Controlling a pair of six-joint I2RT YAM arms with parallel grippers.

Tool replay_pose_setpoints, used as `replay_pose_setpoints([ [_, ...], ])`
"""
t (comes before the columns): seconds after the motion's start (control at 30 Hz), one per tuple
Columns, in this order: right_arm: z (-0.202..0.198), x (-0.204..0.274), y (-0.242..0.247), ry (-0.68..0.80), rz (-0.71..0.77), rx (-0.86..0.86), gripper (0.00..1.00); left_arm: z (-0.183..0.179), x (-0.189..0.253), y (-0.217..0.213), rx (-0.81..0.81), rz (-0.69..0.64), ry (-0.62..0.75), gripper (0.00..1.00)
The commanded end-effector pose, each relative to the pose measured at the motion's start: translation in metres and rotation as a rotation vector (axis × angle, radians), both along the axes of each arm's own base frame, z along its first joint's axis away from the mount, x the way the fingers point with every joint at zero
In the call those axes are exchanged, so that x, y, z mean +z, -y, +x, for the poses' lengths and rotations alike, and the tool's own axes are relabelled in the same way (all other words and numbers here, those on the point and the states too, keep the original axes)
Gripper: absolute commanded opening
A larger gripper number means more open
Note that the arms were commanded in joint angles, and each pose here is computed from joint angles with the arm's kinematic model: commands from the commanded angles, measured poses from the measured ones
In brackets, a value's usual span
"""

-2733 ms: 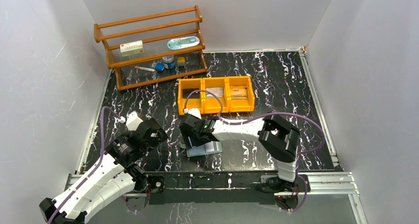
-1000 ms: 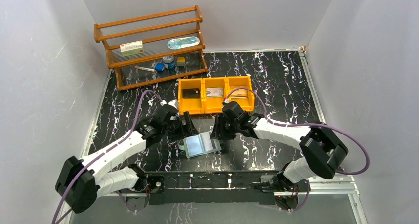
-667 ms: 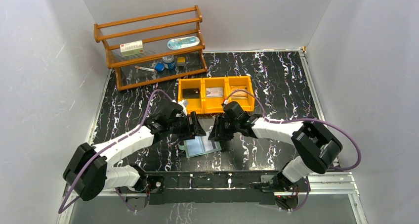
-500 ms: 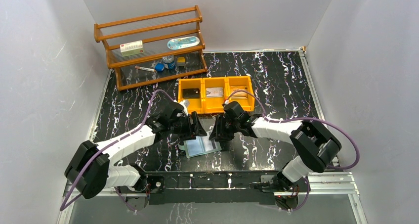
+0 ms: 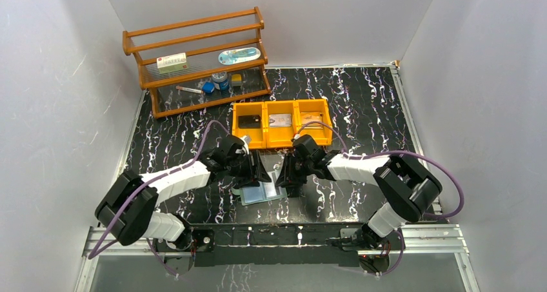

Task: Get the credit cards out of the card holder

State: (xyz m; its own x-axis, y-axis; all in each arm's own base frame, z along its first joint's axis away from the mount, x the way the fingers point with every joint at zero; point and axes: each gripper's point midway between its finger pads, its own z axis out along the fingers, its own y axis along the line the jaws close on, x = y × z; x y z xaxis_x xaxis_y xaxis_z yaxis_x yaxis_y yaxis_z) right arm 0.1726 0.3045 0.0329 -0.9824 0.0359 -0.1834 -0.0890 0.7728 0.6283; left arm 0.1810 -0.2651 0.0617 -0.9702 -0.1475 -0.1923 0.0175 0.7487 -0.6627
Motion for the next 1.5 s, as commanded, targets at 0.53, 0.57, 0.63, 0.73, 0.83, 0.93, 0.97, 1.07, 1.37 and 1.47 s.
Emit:
replay_pose_setpoints([
  [0.53,-0.014,-0.012,-0.007,-0.08,0.074,0.015,0.08,-0.017,-0.036,-0.012,0.091,-0.016,-0.081,0.39],
  [0.57,-0.013,-0.012,-0.008,-0.081,0.073,0.017,0.06,-0.017,-0.036,-0.012,0.09,-0.016,-0.079,0.38],
  [0.63,-0.014,-0.014,-0.007,-0.087,0.064,0.014,0.02,-0.018,-0.036,-0.013,0.089,-0.014,-0.077,0.37],
  [0.73,-0.015,-0.021,-0.003,-0.102,0.038,0.0,0.01,-0.02,-0.037,-0.014,0.086,-0.013,-0.075,0.33],
  [0.83,-0.017,-0.027,0.0,-0.122,0.016,-0.009,0.0,-0.021,-0.036,-0.014,0.085,-0.023,-0.071,0.26],
  [0.93,-0.018,-0.032,0.002,-0.137,-0.001,-0.016,0.0,-0.02,-0.033,-0.013,0.091,-0.041,-0.059,0.21],
  [0.97,-0.018,-0.034,0.002,-0.143,-0.005,-0.017,0.0,-0.019,-0.032,-0.013,0.093,-0.048,-0.054,0.19],
  [1.07,-0.019,-0.036,0.004,-0.151,-0.021,-0.025,0.0,-0.018,-0.027,-0.012,0.102,-0.066,-0.039,0.17],
  [1.37,-0.017,-0.036,0.004,-0.151,-0.026,-0.028,0.0,-0.013,-0.011,-0.009,0.138,-0.128,-0.006,0.31],
  [1.47,-0.018,-0.037,0.004,-0.155,-0.027,-0.028,0.0,-0.014,-0.01,-0.008,0.142,-0.145,-0.011,0.26],
])
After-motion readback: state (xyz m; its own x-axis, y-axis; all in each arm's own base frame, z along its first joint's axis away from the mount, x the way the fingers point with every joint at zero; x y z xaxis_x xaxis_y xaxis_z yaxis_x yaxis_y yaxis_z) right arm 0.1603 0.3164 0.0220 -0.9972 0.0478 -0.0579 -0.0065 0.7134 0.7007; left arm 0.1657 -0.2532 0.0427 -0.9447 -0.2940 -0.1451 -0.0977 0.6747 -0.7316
